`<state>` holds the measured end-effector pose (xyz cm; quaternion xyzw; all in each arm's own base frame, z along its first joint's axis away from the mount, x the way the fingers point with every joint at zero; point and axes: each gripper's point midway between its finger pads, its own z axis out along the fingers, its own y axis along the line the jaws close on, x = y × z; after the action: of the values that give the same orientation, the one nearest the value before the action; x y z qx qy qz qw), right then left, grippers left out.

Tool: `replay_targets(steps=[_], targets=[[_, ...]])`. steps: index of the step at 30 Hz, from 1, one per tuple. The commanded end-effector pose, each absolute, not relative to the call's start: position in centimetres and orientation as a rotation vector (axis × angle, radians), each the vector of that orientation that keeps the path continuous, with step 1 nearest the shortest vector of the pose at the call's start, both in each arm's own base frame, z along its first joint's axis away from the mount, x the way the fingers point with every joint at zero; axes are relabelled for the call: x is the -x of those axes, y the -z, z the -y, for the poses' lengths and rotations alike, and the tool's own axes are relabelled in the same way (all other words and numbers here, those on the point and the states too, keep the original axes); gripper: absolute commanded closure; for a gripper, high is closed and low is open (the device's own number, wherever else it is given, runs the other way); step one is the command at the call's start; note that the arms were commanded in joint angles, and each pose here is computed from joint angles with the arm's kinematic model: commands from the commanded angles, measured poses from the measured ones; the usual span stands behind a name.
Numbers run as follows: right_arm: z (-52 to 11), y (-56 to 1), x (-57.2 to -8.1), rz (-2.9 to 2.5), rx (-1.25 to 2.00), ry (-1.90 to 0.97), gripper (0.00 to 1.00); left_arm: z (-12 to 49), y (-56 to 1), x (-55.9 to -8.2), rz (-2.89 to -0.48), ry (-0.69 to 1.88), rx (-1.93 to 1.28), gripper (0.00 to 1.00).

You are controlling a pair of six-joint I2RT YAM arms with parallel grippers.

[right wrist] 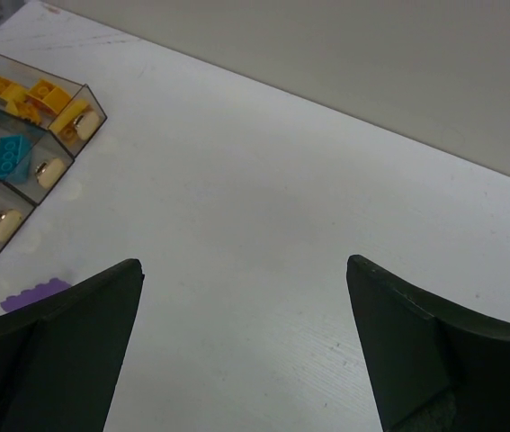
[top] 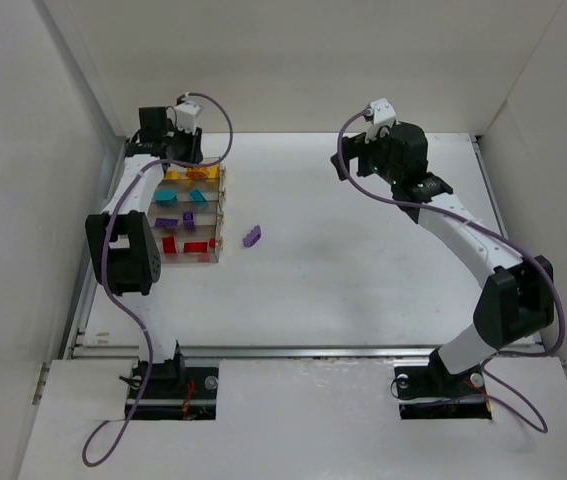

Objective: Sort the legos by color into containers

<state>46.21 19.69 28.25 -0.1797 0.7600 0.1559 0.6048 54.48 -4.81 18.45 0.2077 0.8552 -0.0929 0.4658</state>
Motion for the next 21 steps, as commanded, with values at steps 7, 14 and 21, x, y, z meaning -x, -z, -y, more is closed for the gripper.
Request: replay_targets(steps=[7,14,21], targets=[[-21.2,-32.4,-46.7,-1.647,0.419,-0.433,0.00,0.8,-15.5,-52.8,-2.180,0.149,-0.364,1.00],[-20.7,-32.9,-46.4,-1.639,0.403,-0.417,0.00,0.2,-13.9,-51.7,-2.224,0.127,-0.421,1.00],[-20.6,-33.3,-46.0,-1.630,0.402,-0.418,0.00,-0.1,-12.4,-51.6,-2.251,0.113,-0.442,0.94]])
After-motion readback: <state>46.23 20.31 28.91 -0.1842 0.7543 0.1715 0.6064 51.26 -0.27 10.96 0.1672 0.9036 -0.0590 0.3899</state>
